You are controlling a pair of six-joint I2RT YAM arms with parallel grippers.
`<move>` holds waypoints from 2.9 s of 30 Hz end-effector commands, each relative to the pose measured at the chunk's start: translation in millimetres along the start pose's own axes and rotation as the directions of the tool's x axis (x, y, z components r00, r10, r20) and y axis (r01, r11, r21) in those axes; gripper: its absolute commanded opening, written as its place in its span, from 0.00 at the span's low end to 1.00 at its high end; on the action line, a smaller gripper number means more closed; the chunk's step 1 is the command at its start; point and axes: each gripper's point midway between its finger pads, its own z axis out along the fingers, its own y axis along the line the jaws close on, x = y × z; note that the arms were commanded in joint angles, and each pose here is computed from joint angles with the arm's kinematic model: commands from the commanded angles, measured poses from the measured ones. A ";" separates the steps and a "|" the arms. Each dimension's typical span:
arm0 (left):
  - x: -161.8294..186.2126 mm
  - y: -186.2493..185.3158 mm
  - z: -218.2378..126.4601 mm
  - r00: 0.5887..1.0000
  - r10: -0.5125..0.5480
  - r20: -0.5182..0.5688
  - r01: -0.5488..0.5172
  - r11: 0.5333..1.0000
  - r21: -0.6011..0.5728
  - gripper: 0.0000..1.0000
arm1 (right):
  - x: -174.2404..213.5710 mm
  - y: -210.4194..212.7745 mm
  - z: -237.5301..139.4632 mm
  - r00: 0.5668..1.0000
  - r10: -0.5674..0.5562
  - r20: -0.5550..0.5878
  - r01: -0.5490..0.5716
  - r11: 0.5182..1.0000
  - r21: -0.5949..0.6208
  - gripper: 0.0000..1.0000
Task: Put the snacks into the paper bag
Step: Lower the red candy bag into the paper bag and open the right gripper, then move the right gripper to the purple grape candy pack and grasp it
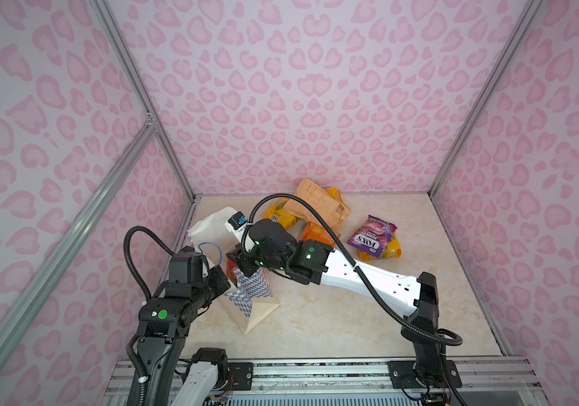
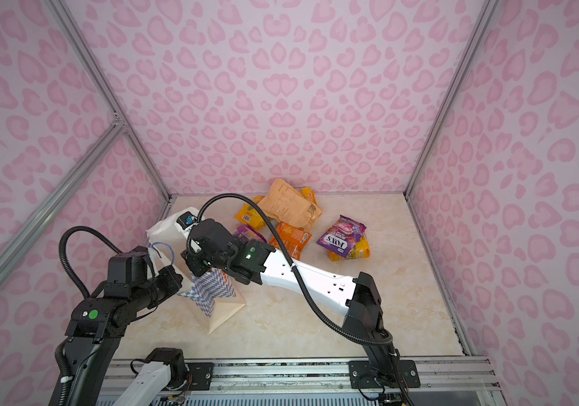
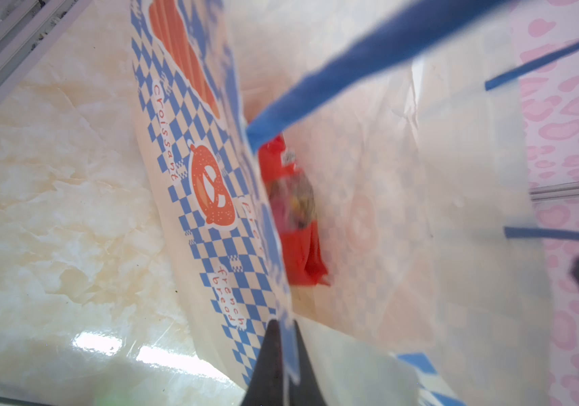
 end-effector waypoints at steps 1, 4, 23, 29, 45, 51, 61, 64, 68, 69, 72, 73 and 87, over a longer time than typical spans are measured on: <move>-8.8 -1.9 0.3 0.999 0.016 0.038 -0.016 1.000 0.001 0.03 | -15.1 3.7 -13.2 0.999 -0.021 0.037 0.022 1.000 -0.011 0.45; -9.6 0.7 1.5 0.999 0.021 0.040 -0.020 1.000 -0.015 0.03 | -30.0 4.2 -34.7 0.997 -0.037 0.073 0.038 0.999 -0.005 0.55; -11.6 10.0 4.5 0.997 0.056 0.045 -0.053 0.996 -0.072 0.03 | 79.4 -189.6 -108.0 0.875 0.467 0.128 -0.485 0.846 0.223 0.82; -9.1 10.2 7.5 0.998 0.047 0.030 -0.045 0.996 -0.072 0.03 | 134.6 -204.3 -53.1 0.753 0.651 0.094 -0.656 0.733 0.182 0.98; -9.3 10.6 2.0 0.998 0.057 0.034 -0.055 0.996 -0.074 0.04 | 191.7 -240.7 53.6 0.461 0.880 0.116 -0.887 0.453 0.087 0.98; -9.5 9.8 1.3 0.998 0.055 0.034 -0.053 0.996 -0.071 0.04 | 206.3 -270.3 64.1 0.464 0.868 0.176 -0.882 0.434 0.183 0.98; -11.2 8.5 -2.0 0.998 0.046 0.044 -0.043 0.997 -0.065 0.04 | 210.6 -303.4 89.7 0.535 0.830 0.157 -0.836 0.494 0.239 0.98; -11.6 8.1 -1.8 0.998 0.045 0.044 -0.042 0.997 -0.065 0.04 | 211.8 -298.3 97.7 0.543 0.830 0.128 -0.831 0.510 0.220 0.95; -11.2 7.8 1.5 0.998 0.043 0.035 -0.041 0.997 -0.066 0.04 | 217.9 -290.5 104.6 0.573 0.813 0.101 -0.809 0.541 0.228 0.92; -11.1 7.7 1.8 0.998 0.043 0.034 -0.041 0.997 -0.066 0.04 | 221.7 -289.6 107.0 0.577 0.811 0.092 -0.804 0.546 0.235 0.90; -11.9 7.2 1.3 0.998 0.043 0.036 -0.041 0.997 -0.065 0.04 | 227.4 -287.1 111.4 0.586 0.807 0.073 -0.795 0.555 0.244 0.85; -12.4 7.0 0.8 0.998 0.045 0.037 -0.042 0.997 -0.066 0.04 | 229.9 -286.5 112.9 0.588 0.807 0.066 -0.793 0.558 0.245 0.83; -12.1 6.8 -2.1 0.998 0.044 0.039 -0.041 0.997 -0.063 0.04 | 209.2 -274.6 113.0 0.659 0.749 0.066 -0.749 0.646 0.145 0.41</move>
